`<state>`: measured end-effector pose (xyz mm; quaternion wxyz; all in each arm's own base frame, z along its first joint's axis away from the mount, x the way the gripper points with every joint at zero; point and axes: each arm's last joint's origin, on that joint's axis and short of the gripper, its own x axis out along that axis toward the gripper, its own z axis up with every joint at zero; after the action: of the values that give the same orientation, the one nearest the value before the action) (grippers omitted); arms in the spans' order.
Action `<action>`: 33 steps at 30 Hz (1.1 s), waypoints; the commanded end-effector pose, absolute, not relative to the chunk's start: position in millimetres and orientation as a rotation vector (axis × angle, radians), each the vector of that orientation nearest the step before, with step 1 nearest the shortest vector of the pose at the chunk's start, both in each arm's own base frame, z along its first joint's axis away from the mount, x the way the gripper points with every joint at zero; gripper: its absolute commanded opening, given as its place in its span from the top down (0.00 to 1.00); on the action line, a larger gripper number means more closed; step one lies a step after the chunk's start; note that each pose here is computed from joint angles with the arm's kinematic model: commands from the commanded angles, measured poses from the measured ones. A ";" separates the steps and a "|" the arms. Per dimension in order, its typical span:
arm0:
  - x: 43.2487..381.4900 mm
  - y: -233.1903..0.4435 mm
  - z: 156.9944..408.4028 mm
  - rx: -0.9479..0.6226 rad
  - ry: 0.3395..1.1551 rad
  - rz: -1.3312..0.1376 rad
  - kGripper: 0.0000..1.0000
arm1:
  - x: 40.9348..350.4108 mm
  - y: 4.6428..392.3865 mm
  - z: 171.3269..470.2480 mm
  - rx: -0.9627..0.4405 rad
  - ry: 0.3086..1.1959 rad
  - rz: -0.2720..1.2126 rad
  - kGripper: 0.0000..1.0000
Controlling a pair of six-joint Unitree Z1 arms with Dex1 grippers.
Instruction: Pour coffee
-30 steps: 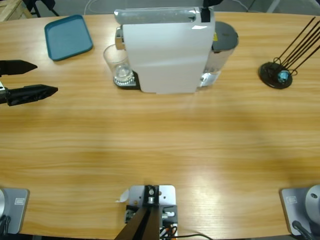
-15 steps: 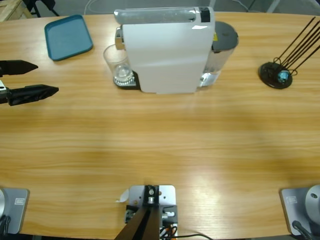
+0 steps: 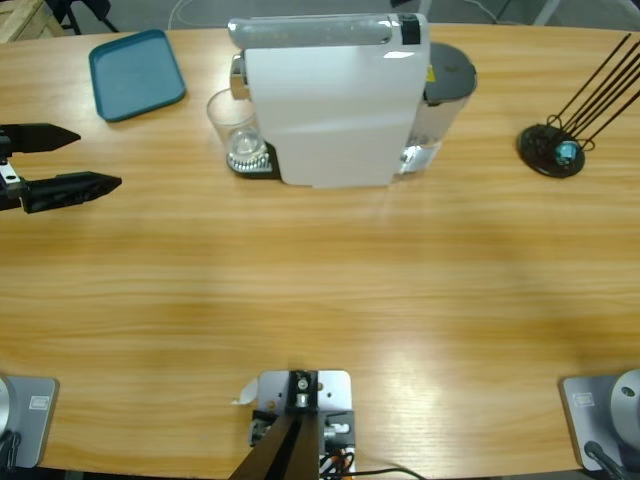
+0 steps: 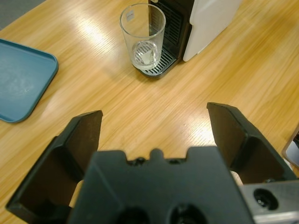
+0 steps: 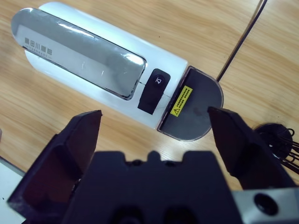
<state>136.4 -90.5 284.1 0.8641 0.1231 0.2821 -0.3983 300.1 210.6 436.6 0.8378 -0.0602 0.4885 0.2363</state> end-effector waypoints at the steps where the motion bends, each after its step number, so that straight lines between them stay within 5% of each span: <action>1: 136.7 -92.7 268.8 0.271 0.643 -0.850 0.03 | 302.0 212.1 432.4 -0.117 1.066 0.501 0.00; 33: 132.8 -93.0 263.7 0.282 0.621 -0.851 0.03 | 302.3 211.7 429.9 -0.130 1.095 0.485 0.00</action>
<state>137.4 -94.9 276.5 0.8601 0.1262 0.2808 -0.4067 297.6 208.9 438.8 0.8346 -0.0613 0.4949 0.2340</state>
